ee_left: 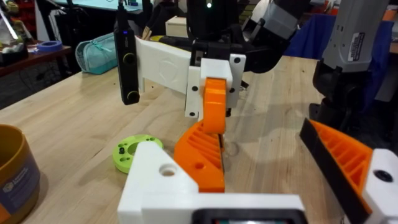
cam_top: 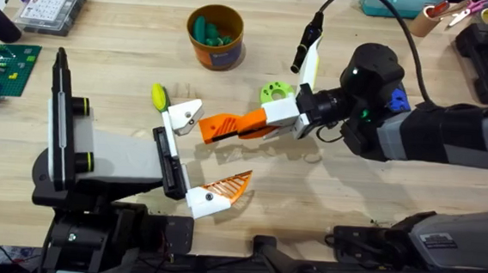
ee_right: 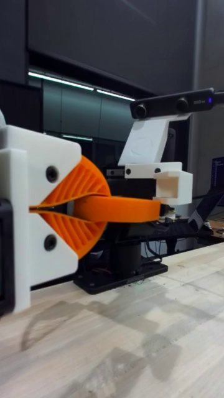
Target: Pick up the gripper from the table and insert it into the empty holder that is missing its gripper. Then pick up a screw, insert it into the mounting hole, and use the screwdriver to tighten it. Finally, clean up the table by picking up the vegetable and placing it into the bucket.
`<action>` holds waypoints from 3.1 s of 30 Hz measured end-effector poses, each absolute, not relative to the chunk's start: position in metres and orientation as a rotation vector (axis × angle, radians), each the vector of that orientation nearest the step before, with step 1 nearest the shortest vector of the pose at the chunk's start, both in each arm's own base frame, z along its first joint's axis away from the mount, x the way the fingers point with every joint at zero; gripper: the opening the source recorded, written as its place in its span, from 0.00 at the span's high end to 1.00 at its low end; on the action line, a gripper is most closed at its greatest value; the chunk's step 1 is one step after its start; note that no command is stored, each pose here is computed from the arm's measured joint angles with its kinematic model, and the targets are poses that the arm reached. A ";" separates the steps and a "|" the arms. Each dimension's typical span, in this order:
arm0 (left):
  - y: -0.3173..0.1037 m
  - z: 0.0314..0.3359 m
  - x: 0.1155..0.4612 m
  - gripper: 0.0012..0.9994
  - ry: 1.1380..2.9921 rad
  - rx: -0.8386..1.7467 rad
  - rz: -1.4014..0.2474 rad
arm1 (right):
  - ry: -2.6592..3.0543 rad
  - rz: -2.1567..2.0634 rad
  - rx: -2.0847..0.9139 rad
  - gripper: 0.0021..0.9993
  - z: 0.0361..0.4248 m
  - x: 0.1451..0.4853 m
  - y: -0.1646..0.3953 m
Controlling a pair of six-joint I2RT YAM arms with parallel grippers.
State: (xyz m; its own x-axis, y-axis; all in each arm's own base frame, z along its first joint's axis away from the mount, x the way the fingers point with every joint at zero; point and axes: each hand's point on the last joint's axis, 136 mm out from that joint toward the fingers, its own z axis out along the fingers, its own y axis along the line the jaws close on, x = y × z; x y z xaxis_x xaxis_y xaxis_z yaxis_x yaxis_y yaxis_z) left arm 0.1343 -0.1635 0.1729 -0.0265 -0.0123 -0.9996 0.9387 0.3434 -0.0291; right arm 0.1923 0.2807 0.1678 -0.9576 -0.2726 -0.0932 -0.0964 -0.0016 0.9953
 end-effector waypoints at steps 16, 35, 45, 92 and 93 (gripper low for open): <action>-0.163 0.175 0.135 0.02 1.376 0.920 -0.967 | -2.119 -2.091 0.390 0.99 0.167 0.191 0.280; -0.163 0.175 0.135 0.02 1.377 0.920 -0.967 | -2.045 -2.112 0.537 0.99 0.189 0.177 0.276; -0.163 0.175 0.135 0.02 1.377 0.920 -0.967 | -2.067 -2.135 0.430 0.99 0.196 0.187 0.279; -0.163 0.174 0.136 0.02 1.382 0.914 -0.963 | -2.158 -2.187 0.324 0.99 0.187 0.201 0.293; -0.163 0.174 0.136 0.02 1.386 0.912 -0.966 | -2.162 -2.181 0.314 0.99 0.185 0.201 0.294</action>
State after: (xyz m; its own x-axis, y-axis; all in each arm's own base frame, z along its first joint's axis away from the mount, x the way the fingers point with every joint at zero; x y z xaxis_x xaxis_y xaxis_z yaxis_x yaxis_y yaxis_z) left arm 0.1362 -0.1626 0.1737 -0.0391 -0.0122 -0.9992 0.9331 0.3573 -0.0409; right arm 0.2011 0.2944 0.1850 -0.9778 -0.1810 -0.1055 -0.1039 -0.0182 0.9944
